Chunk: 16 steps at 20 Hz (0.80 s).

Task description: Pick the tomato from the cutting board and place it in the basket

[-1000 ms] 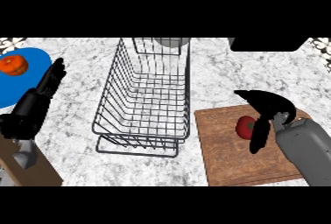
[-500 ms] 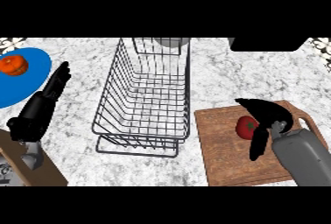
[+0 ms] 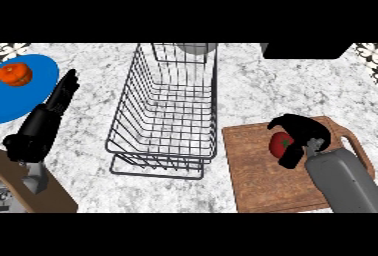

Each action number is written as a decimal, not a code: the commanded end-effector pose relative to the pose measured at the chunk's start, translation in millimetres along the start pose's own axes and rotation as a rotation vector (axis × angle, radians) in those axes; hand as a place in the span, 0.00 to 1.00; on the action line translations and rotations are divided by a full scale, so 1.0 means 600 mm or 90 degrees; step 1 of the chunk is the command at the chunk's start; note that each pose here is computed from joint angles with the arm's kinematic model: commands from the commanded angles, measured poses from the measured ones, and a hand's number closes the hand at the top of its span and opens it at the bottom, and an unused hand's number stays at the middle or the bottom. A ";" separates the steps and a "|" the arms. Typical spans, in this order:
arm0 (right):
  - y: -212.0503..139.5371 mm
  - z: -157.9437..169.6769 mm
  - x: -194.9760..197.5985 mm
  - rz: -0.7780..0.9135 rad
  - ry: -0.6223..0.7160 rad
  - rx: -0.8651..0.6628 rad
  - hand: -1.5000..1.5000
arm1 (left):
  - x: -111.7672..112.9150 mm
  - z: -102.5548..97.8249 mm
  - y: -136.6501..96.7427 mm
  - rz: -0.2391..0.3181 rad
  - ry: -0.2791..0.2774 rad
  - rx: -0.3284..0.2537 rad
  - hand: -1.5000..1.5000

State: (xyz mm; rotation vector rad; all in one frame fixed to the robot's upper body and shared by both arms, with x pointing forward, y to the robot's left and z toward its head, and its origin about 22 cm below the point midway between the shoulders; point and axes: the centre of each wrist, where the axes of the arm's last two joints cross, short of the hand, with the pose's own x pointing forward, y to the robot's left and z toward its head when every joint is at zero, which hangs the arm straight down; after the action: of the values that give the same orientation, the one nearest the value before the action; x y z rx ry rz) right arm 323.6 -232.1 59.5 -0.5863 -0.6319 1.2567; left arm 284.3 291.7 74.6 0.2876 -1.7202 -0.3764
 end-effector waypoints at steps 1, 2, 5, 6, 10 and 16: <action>0.000 -0.014 0.011 -0.016 -0.016 0.014 1.00 | 0.000 -0.022 0.035 -0.006 0.004 0.007 0.50; 0.027 -0.014 -0.014 -0.012 -0.025 0.012 1.00 | 0.007 0.000 -0.024 -0.007 -0.008 0.007 0.50; 0.027 -0.030 -0.011 0.026 -0.034 -0.004 1.00 | 0.024 -0.042 -0.012 0.004 0.001 0.000 0.50; 0.025 -0.051 -0.017 0.039 -0.030 -0.013 1.00 | -0.005 0.006 -0.014 -0.002 -0.008 -0.005 0.50; -0.012 -0.041 -0.048 0.048 -0.047 -0.060 1.00 | -0.004 -0.019 -0.015 -0.008 -0.008 0.007 0.50; -0.003 -0.056 -0.142 0.113 -0.050 -0.211 1.00 | -0.007 -0.014 0.002 0.006 -0.007 -0.007 0.50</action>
State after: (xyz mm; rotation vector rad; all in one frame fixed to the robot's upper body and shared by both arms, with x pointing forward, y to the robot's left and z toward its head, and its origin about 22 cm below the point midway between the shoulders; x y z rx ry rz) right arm 335.1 -285.9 40.8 -0.7608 -0.8497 1.3278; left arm 290.1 290.4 74.2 0.2780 -1.7225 -0.3850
